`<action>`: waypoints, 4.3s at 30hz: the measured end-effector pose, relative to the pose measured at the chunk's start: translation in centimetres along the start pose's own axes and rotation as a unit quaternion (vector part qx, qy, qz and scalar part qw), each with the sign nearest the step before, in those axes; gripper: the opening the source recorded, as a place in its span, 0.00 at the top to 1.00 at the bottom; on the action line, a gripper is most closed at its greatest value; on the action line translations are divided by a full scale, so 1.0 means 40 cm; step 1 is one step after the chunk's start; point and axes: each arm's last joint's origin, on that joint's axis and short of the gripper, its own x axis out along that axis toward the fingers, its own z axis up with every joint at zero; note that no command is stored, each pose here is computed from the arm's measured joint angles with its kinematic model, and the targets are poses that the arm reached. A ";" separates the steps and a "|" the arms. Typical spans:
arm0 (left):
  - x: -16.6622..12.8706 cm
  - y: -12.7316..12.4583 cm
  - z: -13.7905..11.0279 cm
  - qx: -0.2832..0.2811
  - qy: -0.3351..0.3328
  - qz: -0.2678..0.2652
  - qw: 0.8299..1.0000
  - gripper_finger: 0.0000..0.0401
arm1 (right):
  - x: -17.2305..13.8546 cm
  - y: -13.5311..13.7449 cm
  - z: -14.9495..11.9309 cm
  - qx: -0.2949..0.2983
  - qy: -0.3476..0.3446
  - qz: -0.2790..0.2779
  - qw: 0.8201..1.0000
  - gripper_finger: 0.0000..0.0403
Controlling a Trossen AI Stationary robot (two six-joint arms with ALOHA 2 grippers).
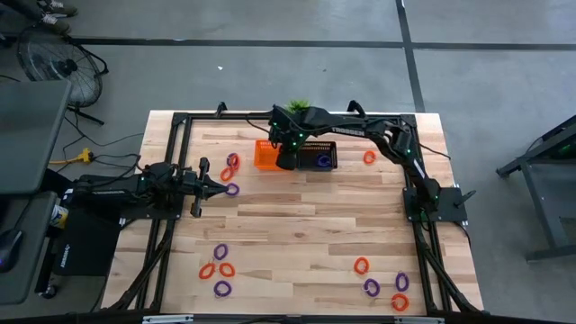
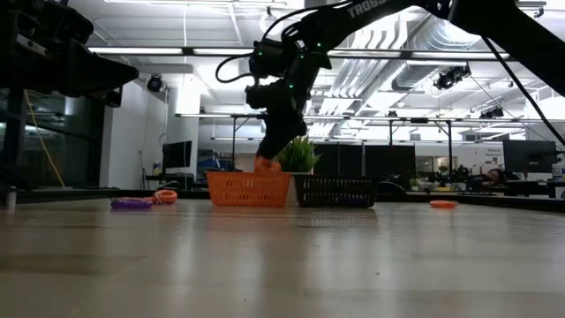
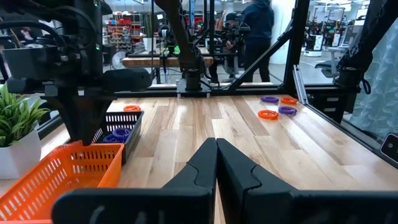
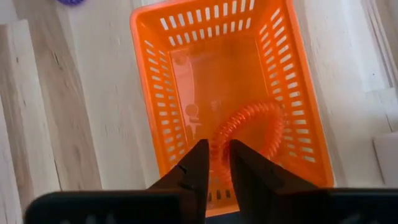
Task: Sort spring keychains into baskets
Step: Put the orange spring keychain into the orange basket
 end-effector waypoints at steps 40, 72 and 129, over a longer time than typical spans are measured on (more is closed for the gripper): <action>0.000 0.000 0.000 0.000 0.000 0.000 1.000 1.00 | -0.291 -0.016 -0.202 0.061 0.158 -0.049 0.984 0.61; 0.000 0.000 0.000 0.000 0.000 0.000 1.000 1.00 | -0.181 -0.175 -0.583 0.454 0.122 -0.159 0.868 0.55; 0.000 0.000 0.000 0.000 0.000 0.000 1.000 1.00 | -0.152 -0.169 -0.577 0.419 0.144 -0.085 0.892 0.96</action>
